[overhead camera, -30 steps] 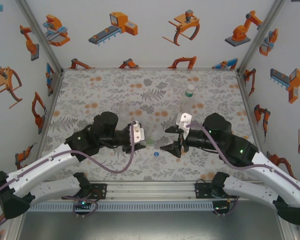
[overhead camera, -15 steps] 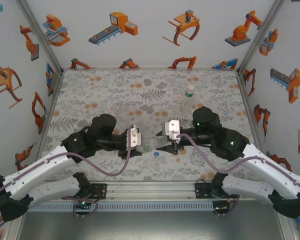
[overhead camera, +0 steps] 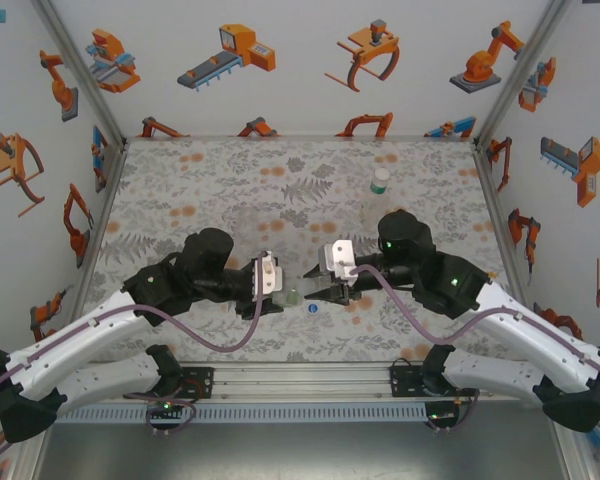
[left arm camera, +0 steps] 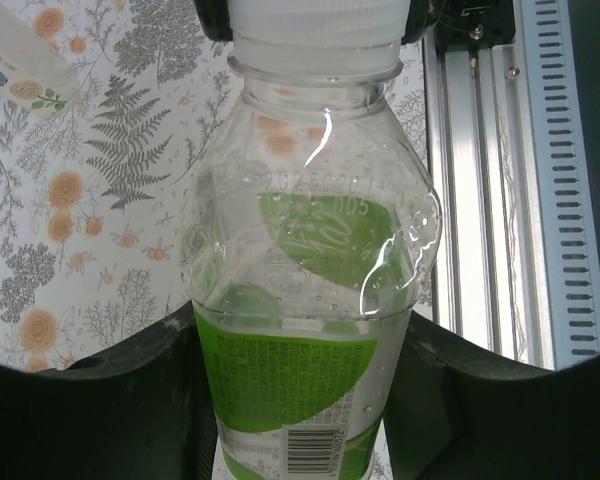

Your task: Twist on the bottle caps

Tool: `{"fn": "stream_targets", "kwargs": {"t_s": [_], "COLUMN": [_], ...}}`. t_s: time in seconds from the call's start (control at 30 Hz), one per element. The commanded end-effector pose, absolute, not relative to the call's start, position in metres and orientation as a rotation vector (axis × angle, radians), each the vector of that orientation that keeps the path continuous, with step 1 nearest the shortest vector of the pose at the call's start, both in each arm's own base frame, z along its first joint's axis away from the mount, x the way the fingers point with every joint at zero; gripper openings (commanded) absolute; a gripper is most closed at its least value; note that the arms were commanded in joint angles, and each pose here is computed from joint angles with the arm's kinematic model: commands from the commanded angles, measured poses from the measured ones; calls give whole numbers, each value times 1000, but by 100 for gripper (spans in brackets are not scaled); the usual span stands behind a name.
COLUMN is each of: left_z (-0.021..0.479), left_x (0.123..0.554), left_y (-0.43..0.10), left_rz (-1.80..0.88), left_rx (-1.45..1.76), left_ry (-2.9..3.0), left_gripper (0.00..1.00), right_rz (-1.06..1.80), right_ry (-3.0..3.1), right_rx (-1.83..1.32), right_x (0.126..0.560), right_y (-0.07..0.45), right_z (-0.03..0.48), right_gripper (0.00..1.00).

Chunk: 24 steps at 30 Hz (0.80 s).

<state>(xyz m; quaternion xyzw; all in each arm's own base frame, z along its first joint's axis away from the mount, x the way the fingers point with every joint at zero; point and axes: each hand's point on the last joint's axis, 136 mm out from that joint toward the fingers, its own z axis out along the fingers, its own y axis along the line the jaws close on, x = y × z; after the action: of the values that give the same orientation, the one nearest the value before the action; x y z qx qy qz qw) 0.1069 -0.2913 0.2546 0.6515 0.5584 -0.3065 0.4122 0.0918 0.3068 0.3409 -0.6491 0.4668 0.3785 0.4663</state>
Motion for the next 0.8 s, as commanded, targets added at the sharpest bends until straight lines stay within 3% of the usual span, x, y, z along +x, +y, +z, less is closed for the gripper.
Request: {"fn": "stream_targets", "kwargs": {"t_s": [0.0,0.17,0.43,0.77], "left_z": [264,264,257,253], "left_x": [101,106,141,167], "left_y": [-292,-293,-295,-300], "left_rz": [-800,-776,-600,-492], "left_rx": [1644,1629,1512,1446], "left_ry": [1374,1379,1428,1442], "left_gripper": [0,0,0,0], "right_rz": [928,892,994,1216], "right_ry": [1087,1132,1359,1781], "right_rx": [-1566,-1506,-1188,-423], "right_x": [92,102,134,190], "right_y": [308,307,313,300], "right_z": [357,358,356,331], "right_gripper": [32,0,0,0]}}
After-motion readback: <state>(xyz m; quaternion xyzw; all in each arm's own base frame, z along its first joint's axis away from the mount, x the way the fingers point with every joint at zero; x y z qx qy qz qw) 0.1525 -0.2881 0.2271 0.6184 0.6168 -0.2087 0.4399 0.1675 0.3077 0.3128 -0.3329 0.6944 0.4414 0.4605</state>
